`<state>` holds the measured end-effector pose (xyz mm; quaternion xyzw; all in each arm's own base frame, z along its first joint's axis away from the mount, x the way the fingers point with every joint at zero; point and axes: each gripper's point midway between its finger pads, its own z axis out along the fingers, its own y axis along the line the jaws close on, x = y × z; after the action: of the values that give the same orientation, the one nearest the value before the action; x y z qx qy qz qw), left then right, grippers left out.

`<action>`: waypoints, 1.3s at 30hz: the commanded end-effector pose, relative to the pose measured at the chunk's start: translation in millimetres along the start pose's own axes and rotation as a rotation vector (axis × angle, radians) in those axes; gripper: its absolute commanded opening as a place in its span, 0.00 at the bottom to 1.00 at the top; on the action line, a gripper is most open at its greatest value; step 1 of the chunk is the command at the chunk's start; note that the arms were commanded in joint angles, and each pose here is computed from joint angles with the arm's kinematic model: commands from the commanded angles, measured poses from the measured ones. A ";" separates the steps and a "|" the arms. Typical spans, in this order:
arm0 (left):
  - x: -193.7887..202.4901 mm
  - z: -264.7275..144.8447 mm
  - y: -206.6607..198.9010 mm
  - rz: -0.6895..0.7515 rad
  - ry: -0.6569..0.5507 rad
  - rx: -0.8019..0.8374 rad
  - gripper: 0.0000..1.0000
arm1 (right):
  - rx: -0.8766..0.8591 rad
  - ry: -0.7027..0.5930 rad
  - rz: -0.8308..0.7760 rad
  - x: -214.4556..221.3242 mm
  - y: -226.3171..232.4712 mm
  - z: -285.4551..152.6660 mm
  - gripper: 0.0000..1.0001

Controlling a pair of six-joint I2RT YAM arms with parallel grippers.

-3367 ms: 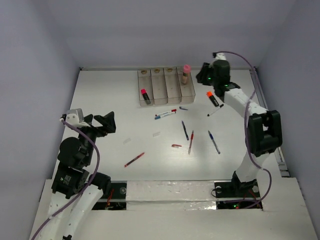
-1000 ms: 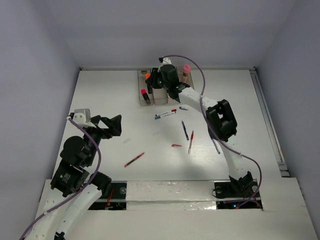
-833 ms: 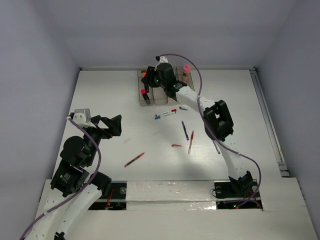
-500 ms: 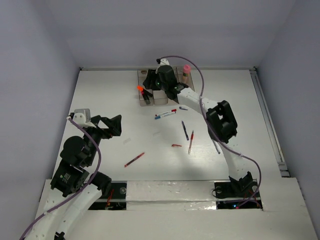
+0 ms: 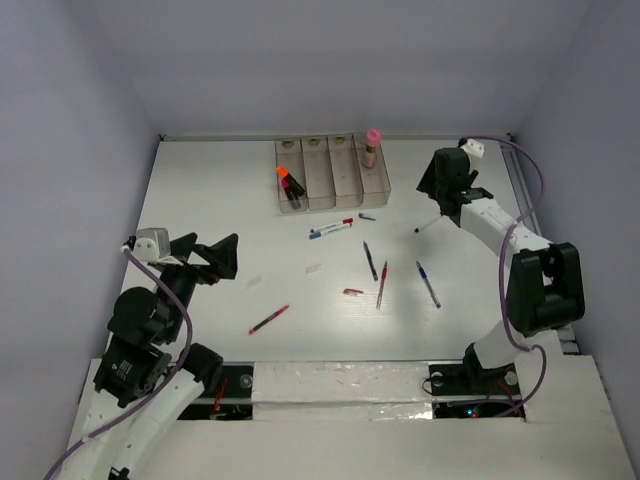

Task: Sort the stationery into containers
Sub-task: Place the stationery in the storage box, then pick up the pen from the center of the board.

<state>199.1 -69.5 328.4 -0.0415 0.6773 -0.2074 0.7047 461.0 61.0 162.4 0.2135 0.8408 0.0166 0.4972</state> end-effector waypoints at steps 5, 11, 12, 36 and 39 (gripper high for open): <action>-13.3 -4.6 -7.1 -0.017 -0.056 0.039 0.99 | 0.224 0.161 -0.054 50.5 -65.0 17.7 0.74; -13.2 -6.1 -7.5 -0.020 -0.056 0.042 0.99 | 0.265 0.251 -0.072 65.8 -73.4 45.9 0.71; -12.9 -5.8 -7.5 -0.020 -0.054 0.042 0.99 | 0.280 0.283 -0.080 76.0 -79.7 53.8 0.69; -10.3 -2.4 -5.5 -0.015 -0.043 0.025 0.99 | 0.206 0.421 -0.098 94.3 -79.8 71.9 0.00; -9.1 -1.2 -5.2 -0.013 -0.038 0.022 0.99 | 0.150 0.301 -0.082 58.7 -66.9 64.8 0.00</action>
<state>193.8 -69.3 332.6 -0.0399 0.6693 -0.2157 0.7099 458.2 14.2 30.6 0.2178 0.9293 -0.0474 0.2945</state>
